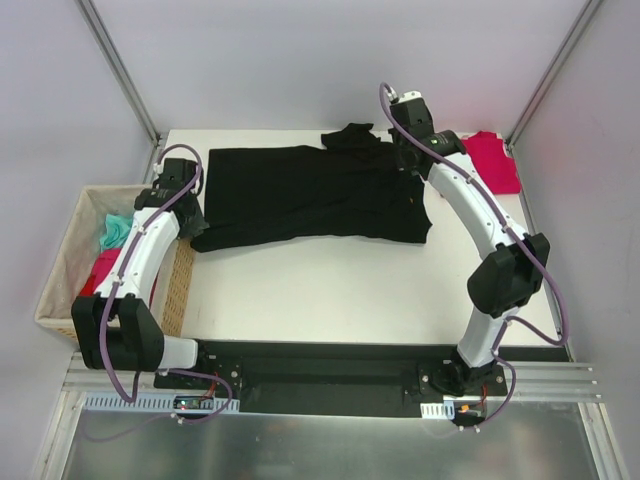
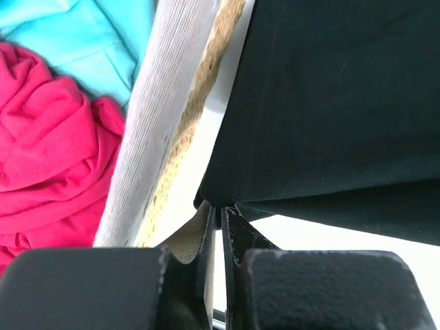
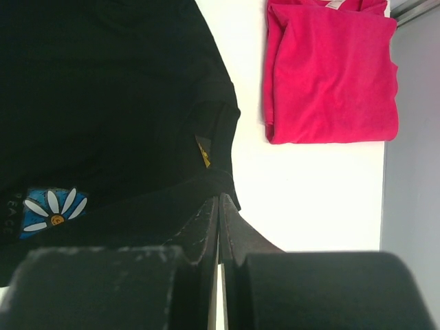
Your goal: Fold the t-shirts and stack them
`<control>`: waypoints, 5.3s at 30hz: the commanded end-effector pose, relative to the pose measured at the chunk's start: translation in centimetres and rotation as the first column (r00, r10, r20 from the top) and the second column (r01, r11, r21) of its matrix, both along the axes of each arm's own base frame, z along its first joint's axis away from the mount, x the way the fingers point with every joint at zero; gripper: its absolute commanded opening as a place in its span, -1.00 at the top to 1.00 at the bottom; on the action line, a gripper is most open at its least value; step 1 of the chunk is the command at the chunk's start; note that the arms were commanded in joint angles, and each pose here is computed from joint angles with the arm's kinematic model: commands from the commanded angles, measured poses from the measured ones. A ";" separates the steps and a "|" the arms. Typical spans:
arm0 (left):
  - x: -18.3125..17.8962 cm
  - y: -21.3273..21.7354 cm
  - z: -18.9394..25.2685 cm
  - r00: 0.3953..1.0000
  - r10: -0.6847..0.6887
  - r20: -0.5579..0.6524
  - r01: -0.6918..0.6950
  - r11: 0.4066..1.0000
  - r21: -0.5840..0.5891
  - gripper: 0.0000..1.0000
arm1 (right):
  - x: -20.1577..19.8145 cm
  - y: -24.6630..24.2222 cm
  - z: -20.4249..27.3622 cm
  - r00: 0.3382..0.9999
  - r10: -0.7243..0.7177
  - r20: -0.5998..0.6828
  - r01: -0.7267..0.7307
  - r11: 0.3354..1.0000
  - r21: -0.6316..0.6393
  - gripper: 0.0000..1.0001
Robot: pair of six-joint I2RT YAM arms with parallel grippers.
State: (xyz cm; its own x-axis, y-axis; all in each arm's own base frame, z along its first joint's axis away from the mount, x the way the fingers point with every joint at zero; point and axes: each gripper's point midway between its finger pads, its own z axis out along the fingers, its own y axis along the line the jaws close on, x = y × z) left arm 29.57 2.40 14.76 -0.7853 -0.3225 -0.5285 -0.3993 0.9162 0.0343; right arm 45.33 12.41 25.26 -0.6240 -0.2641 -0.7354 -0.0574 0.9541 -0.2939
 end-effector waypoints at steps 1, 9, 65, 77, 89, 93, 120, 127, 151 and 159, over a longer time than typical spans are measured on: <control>1.3 1.1 1.1 0.999 0.028 0.015 -0.029 0.999 0.041 1.00 | 0.6 -0.1 1.1 1.000 0.000 0.031 0.000 1.000 0.013 0.99; 1.5 1.2 1.0 1.000 0.030 0.001 -0.030 0.999 0.044 1.00 | -0.1 -0.1 -0.5 1.000 0.002 0.002 -0.002 1.000 0.029 0.99; 13.8 2.0 -5.1 0.988 0.081 -0.134 -0.082 0.997 0.005 -0.04 | 6.3 3.2 -10.5 0.982 0.003 -0.189 0.005 0.999 0.039 -0.74; 11.4 -1.5 -1.0 0.996 0.049 -0.077 -0.059 0.990 -0.130 -0.80 | 0.4 3.1 -9.0 0.980 0.036 -0.198 -0.029 0.999 0.041 -0.69; 3.4 -2.0 -1.7 0.993 -0.002 -0.122 -0.005 0.998 -0.059 -0.83 | -8.0 2.6 -13.9 0.935 0.007 -0.355 -0.011 1.000 -0.010 -0.65; 3.3 -1.6 -1.9 0.992 0.009 -0.127 -0.013 0.999 -0.036 -0.83 | -8.6 2.2 -16.0 0.915 0.006 -0.403 -0.008 1.000 -0.004 -0.66; 5.4 -3.6 -9.8 0.909 -0.040 -0.415 0.005 0.996 -0.087 -0.98 | -5.9 2.3 -17.0 0.864 -0.007 -0.503 0.068 0.992 0.104 -0.65; 4.3 -3.7 -11.0 0.887 -0.053 -0.458 0.013 0.996 -0.091 -0.98 | -6.1 2.2 -17.1 0.865 -0.007 -0.501 0.069 0.992 0.106 -0.65; 4.5 -4.3 -12.0 0.879 -0.081 -0.469 0.048 0.996 -0.081 -0.96 | -8.3 2.8 -21.3 0.755 0.027 -0.655 0.142 0.969 0.204 -0.67; 5.3 -5.3 -12.8 0.869 -0.125 -0.479 0.068 0.988 -0.136 -0.93 | -8.7 2.3 -22.4 0.718 0.019 -0.696 0.226 0.939 0.258 -0.67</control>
State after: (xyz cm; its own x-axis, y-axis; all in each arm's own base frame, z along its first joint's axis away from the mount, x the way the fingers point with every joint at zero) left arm 34.58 -1.93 2.35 -0.9515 -0.2994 -0.0710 -0.3061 0.9446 0.1187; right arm 37.21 14.92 2.47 -0.9839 -0.0749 -0.1621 -0.0820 0.9959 0.0376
